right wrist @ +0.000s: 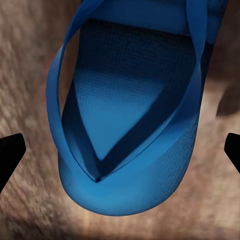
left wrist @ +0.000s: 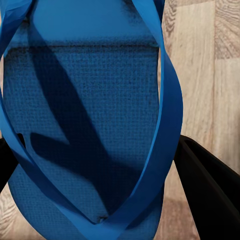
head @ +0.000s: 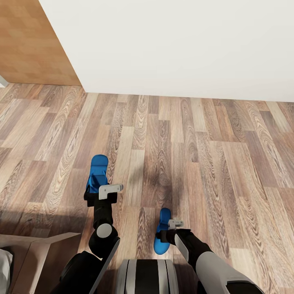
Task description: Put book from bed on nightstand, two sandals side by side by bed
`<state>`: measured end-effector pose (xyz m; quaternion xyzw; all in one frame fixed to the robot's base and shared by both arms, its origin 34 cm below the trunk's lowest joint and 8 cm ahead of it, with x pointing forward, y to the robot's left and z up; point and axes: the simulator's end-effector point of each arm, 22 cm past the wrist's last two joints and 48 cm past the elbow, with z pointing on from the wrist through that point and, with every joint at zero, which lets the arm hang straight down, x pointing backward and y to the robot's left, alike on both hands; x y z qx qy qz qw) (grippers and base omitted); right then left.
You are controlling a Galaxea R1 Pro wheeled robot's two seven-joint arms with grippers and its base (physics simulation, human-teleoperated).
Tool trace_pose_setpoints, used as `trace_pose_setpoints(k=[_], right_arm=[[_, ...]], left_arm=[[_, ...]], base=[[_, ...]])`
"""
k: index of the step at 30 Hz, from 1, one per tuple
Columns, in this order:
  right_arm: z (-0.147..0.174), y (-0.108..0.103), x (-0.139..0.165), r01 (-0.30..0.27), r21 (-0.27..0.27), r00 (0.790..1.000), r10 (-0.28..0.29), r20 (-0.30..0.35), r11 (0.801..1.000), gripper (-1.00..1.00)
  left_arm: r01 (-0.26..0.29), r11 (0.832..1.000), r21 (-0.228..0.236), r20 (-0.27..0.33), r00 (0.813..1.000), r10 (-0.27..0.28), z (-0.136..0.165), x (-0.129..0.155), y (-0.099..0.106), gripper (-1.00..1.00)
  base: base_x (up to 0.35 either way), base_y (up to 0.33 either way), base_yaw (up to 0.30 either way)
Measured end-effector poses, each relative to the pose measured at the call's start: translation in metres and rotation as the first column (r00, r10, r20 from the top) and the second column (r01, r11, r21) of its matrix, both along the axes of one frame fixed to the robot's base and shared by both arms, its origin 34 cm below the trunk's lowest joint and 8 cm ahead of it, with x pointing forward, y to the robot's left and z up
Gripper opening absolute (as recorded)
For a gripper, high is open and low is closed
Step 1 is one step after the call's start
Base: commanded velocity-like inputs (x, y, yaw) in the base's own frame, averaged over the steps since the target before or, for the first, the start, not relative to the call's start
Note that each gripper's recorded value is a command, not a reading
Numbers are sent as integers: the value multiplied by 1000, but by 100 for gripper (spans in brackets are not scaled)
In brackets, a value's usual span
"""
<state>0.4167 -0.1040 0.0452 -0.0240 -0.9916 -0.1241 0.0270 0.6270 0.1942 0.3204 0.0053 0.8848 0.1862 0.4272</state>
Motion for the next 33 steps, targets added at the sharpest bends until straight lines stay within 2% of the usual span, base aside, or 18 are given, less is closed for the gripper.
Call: trace_pose_setpoints(k=[19, 25, 33], right_arm=[[0, 0, 0, 0, 0, 1000, 0, 0, 1000, 100], [-9, 0, -11, 0, 0, 1000, 0, -25, 1000, 100], [-9, 0, -11, 0, 0, 1000, 0, -24, 1000, 100]], left_arm=[[0, 1000, 1, 0, 1000, 0, 0, 0, 0, -100], [0, 1000, 0, -24, 1000, 0, -14, -5, 0, -100], [1, 1000, 1, -24, 1000, -1, -14, -5, 0, -100]], base=[[0, 0, 0], [0, 0, 0], [0, 0, 0]])
